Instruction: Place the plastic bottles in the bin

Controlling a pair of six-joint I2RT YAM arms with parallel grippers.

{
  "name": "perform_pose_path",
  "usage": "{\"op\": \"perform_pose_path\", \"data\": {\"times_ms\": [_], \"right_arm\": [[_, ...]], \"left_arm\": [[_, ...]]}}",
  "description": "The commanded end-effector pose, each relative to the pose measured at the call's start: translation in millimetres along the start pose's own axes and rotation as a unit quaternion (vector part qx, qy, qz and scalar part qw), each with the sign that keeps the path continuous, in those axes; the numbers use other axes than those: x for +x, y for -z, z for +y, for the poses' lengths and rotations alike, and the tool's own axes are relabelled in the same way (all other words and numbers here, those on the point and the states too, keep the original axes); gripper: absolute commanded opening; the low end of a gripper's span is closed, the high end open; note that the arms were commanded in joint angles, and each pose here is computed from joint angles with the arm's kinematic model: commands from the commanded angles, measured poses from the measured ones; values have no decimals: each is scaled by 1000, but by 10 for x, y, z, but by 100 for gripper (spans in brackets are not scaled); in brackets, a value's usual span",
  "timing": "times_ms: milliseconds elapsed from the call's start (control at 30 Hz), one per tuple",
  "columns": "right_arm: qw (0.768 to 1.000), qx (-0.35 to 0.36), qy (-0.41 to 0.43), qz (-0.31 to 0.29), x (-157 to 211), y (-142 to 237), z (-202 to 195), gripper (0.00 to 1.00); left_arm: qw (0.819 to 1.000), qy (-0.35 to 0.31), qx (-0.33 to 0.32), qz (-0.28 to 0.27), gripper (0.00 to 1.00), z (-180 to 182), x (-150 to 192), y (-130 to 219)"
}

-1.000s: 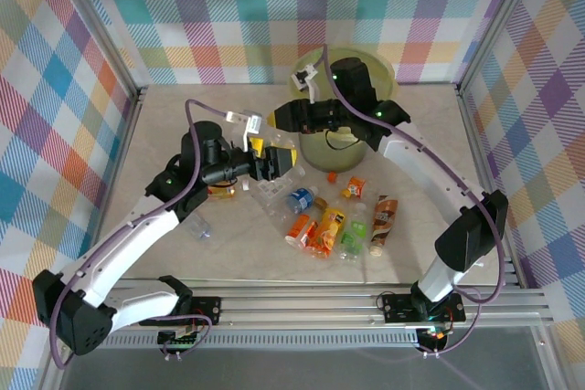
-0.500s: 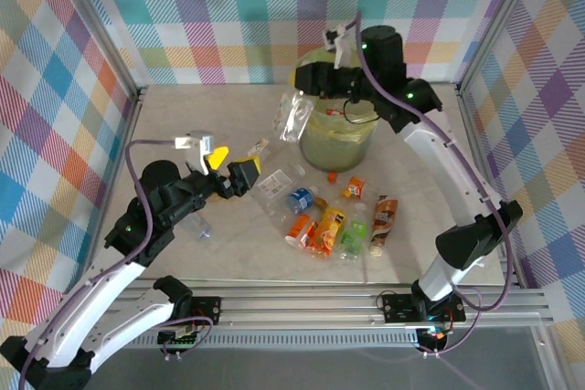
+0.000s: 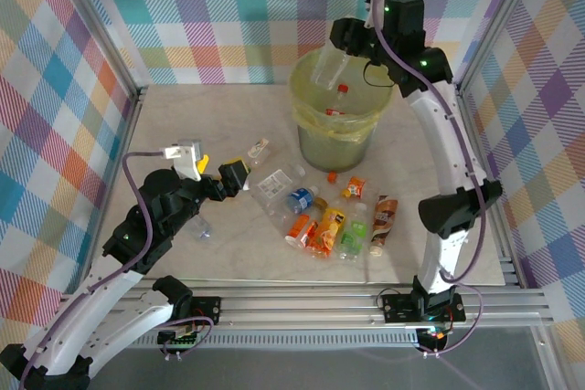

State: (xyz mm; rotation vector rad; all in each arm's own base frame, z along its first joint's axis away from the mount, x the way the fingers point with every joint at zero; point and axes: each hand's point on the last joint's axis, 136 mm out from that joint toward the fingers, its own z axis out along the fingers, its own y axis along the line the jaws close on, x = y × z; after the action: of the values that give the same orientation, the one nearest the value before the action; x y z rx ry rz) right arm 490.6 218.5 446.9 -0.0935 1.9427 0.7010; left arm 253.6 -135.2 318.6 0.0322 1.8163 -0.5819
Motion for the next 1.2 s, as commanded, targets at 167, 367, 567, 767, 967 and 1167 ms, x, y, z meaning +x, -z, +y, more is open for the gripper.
{"op": "perform_pose_path", "data": {"times_ms": [167, 367, 567, 767, 967, 1167], "right_arm": [[996, 45, -1, 82, 507, -438, -359, 14], [990, 39, -16, 134, 911, -711, -473, 14], [985, 51, -8, 164, 1269, -903, -596, 18], [980, 61, 12, 190, 1608, -1042, -634, 26], [976, 65, 12, 207, 1777, -1092, -677, 46], [977, 65, 18, 202, 1689, -1015, -639, 67]], "left_arm": [[998, 15, -57, 1, 100, 229, 101, 36], [995, 33, -94, -8, 100, 371, 108, 67], [985, 58, -161, -19, 100, 625, 135, 164], [969, 76, -233, -19, 100, 883, 216, 269], [958, 89, -273, -3, 100, 1017, 330, 335], [944, 99, -314, 40, 100, 1159, 595, 376]]}}
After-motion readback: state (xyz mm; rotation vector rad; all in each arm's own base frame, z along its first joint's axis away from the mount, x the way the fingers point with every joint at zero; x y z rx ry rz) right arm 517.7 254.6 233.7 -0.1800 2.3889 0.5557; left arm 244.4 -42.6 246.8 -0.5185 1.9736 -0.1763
